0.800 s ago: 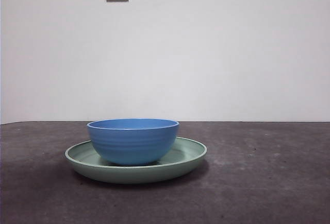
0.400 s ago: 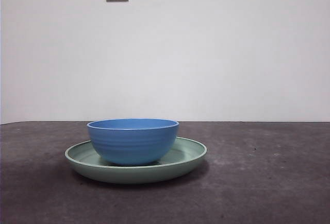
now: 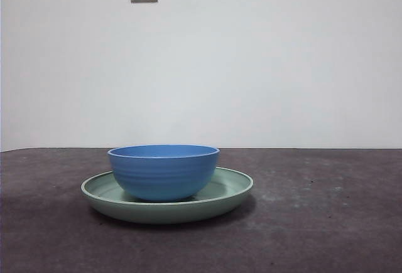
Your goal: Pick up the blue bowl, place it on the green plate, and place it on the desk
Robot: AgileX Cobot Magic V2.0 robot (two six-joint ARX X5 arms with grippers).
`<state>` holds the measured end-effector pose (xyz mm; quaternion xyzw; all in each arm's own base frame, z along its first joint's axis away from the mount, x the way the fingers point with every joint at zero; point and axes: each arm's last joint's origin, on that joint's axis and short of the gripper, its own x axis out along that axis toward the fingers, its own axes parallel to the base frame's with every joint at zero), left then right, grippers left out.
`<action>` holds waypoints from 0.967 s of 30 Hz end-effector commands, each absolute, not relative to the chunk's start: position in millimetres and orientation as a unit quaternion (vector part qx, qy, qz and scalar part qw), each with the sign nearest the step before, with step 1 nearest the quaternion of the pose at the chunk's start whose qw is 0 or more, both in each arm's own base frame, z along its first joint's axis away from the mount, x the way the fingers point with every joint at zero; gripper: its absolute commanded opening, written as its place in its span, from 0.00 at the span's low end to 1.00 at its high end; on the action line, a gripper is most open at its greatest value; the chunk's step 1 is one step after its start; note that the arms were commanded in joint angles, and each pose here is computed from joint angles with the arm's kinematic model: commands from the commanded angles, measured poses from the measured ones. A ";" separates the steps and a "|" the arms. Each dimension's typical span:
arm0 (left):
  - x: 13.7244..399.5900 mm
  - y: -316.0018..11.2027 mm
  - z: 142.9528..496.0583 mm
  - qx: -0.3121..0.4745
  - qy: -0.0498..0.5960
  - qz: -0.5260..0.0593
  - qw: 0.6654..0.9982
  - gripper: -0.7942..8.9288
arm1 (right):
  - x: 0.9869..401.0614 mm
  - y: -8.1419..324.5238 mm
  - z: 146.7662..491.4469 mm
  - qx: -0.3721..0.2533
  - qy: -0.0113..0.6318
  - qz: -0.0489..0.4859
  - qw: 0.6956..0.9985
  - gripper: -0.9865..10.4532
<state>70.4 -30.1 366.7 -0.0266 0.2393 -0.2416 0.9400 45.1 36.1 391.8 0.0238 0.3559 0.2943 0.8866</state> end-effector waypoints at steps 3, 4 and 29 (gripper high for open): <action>90.7 -24.0 305.0 -0.031 0.120 -0.189 0.974 0.11 | 43.7 35.8 397.6 0.031 0.345 0.300 0.889 0.10; 91.9 -22.0 288.9 -0.032 0.107 -0.178 0.978 0.11 | 43.7 35.8 397.6 0.031 0.345 0.300 0.889 0.10; 95.6 -3.3 149.3 -0.012 0.089 -0.033 0.995 0.11 | 43.7 35.8 397.6 0.031 0.345 0.300 0.889 0.10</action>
